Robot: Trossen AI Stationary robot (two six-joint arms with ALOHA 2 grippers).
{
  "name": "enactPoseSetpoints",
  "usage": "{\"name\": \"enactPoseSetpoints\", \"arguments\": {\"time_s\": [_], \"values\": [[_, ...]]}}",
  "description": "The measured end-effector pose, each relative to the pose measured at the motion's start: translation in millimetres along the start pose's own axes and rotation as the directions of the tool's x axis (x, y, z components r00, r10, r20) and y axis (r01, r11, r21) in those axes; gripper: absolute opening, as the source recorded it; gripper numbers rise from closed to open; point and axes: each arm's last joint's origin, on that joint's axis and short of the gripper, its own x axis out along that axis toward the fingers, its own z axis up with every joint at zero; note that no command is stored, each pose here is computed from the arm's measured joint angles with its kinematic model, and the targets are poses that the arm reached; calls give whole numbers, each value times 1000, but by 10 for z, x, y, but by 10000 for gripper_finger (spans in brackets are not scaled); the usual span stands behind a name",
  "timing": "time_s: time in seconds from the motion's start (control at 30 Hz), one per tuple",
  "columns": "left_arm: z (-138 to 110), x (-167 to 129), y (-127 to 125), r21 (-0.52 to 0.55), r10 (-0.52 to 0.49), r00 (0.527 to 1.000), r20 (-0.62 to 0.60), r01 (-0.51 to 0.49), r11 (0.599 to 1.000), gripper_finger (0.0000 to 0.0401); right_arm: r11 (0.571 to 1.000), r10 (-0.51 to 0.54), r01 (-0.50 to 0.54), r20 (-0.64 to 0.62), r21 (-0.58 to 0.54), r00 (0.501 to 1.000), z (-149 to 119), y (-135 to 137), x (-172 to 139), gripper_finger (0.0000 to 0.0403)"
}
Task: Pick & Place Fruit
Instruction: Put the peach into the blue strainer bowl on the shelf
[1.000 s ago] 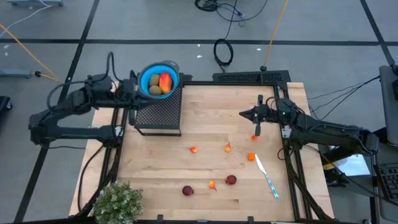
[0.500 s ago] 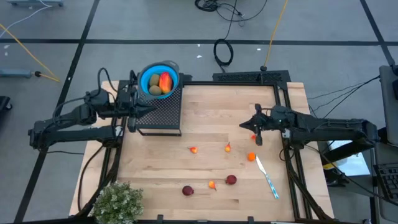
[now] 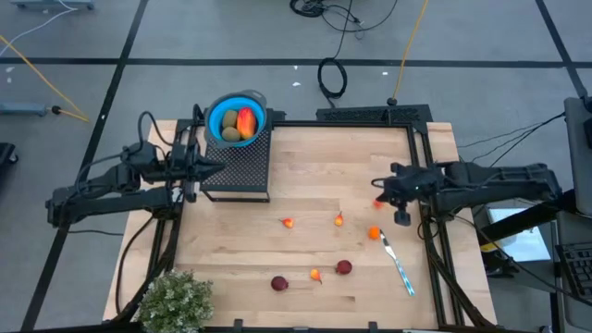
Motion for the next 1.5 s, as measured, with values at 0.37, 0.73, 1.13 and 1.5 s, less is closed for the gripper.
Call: {"name": "enactPoseSetpoints", "arguments": {"time_s": [0.37,0.73,1.13,1.5], "values": [[-95,1,13,-4,3,1000,-17,-3,1000,21,995,-14,40,-275,91,961,-167,7,96,2],[-95,1,13,-5,3,1000,-17,-3,1000,21,994,-17,48,-306,93,952,-158,8,147,88],[-96,1,13,-9,1,1000,-18,-1,1000,21,967,-34,121,-360,223,932,-384,-60,469,226],[-96,1,13,-13,0,1000,-18,0,1000,21,918,-128,236,-327,318,936,-410,-172,535,224]]}}
